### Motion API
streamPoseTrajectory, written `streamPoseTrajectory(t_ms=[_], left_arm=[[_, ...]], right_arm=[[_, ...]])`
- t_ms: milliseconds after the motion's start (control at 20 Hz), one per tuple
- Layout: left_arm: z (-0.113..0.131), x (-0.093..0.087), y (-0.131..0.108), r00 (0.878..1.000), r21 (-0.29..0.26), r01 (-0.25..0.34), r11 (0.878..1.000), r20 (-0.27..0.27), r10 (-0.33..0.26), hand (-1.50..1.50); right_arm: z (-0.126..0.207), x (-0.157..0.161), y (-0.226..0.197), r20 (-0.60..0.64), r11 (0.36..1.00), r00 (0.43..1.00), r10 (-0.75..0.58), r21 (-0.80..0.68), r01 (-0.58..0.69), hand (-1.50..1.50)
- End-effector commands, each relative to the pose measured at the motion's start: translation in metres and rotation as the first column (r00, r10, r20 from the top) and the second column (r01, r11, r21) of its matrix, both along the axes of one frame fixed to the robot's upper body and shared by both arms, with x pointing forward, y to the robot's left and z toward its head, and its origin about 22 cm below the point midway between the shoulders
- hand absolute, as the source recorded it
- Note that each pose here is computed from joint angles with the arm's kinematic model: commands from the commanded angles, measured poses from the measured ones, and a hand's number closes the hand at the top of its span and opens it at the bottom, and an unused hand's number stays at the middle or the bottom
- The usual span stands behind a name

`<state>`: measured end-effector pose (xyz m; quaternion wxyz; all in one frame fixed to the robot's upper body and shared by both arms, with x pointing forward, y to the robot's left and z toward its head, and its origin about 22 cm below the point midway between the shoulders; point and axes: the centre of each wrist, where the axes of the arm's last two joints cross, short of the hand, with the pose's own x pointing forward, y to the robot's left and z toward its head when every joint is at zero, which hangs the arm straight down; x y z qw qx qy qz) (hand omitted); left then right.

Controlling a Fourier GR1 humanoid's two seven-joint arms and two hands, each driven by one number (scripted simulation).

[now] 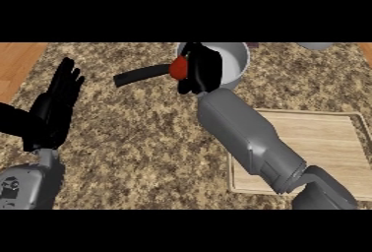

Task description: Pick the bell pepper from the tray and place it in the pot

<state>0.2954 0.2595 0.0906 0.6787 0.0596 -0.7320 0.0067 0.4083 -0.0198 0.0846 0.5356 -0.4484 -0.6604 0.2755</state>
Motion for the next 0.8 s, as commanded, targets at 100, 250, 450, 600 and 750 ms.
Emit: streamPoseTrajectory(t_ms=[100, 250, 450, 600, 750], left_arm=[[0.008, 0.008, 0.003, 1.000, 0.006, -0.001, 1.000, 0.008, 0.001, 0.00], [0.019, 0.014, -0.022, 0.999, 0.016, 0.031, 0.999, 0.035, -0.031, 0.00], [0.004, 0.007, -0.008, 1.000, -0.002, 0.028, 1.000, 0.007, -0.028, 0.00], [0.004, 0.010, 0.003, 1.000, 0.025, 0.006, 1.000, -0.006, -0.006, 0.00], [0.008, 0.005, -0.004, 1.000, 0.007, -0.010, 1.000, -0.010, 0.010, 0.00]], right_arm=[[-0.018, 0.000, -0.018, -0.122, 0.983, 0.988, 0.093, 0.171, -0.071, -1.50], [-0.014, 0.001, -0.020, -0.115, 0.953, 0.980, 0.164, 0.276, -0.127, -1.50], [-0.002, 0.003, -0.025, 0.037, 0.870, 0.984, 0.173, 0.462, -0.171, -1.50], [0.000, 0.007, -0.035, 0.091, 0.800, 0.979, 0.181, 0.565, -0.200, -1.50], [-0.007, 0.011, -0.049, 0.100, 0.743, 0.981, 0.165, 0.642, -0.190, -1.50]])
